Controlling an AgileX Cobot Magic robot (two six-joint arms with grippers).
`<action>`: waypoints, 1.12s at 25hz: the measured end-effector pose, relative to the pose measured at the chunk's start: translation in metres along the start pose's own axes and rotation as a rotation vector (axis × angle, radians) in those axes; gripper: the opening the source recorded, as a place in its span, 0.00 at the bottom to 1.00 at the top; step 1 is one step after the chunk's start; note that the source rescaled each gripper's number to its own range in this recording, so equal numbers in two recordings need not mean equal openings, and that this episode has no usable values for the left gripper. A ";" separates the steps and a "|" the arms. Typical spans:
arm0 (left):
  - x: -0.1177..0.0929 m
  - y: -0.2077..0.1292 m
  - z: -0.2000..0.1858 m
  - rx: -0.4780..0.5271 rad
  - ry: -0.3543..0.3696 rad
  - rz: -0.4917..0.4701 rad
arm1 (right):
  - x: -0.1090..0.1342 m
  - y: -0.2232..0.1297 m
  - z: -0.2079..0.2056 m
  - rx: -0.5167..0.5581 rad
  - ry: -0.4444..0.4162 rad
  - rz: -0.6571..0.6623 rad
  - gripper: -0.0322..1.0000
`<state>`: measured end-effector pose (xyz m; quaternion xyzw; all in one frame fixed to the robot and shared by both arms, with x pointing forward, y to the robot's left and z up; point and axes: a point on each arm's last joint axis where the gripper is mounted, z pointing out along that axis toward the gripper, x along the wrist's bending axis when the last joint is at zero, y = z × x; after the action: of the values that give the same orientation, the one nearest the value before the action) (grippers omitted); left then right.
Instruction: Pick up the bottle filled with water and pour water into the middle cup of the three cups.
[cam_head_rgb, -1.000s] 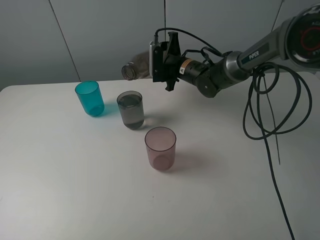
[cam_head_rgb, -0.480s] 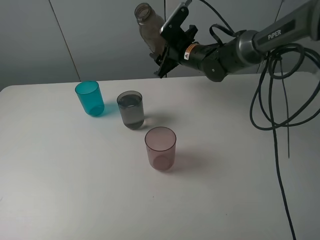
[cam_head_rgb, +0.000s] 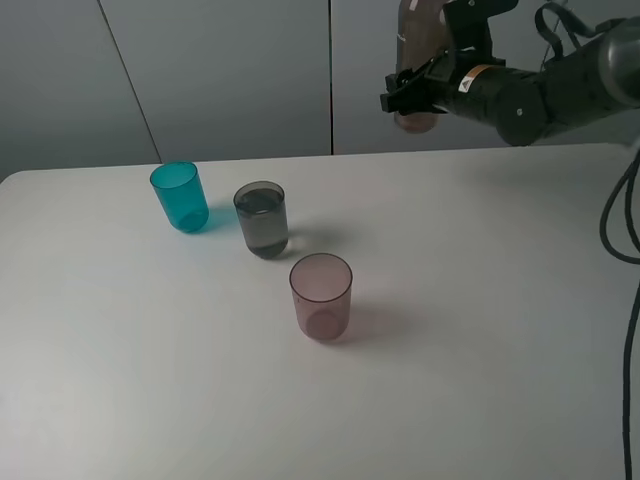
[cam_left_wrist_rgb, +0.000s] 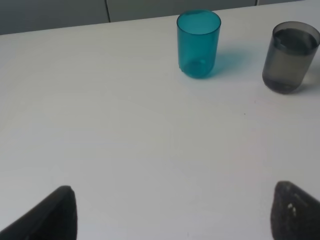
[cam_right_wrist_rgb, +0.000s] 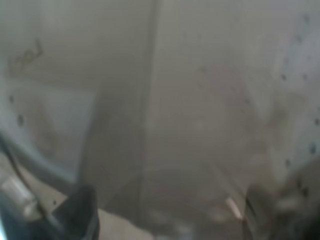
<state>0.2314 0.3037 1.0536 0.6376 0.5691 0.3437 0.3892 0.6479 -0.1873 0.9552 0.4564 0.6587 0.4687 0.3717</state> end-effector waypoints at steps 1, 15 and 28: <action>0.000 0.000 0.000 0.000 0.000 0.000 | -0.006 -0.002 -0.005 0.013 -0.023 0.024 0.03; 0.000 0.000 0.000 0.000 0.000 0.000 | -0.048 -0.057 -0.034 0.002 -0.172 0.110 0.03; 0.000 0.000 0.000 0.000 0.000 -0.002 | -0.039 -0.103 -0.011 0.026 -0.163 0.128 0.03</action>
<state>0.2314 0.3037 1.0536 0.6369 0.5698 0.3433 0.3896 0.6237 -0.2426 0.8627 0.5391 0.6018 0.4442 0.3872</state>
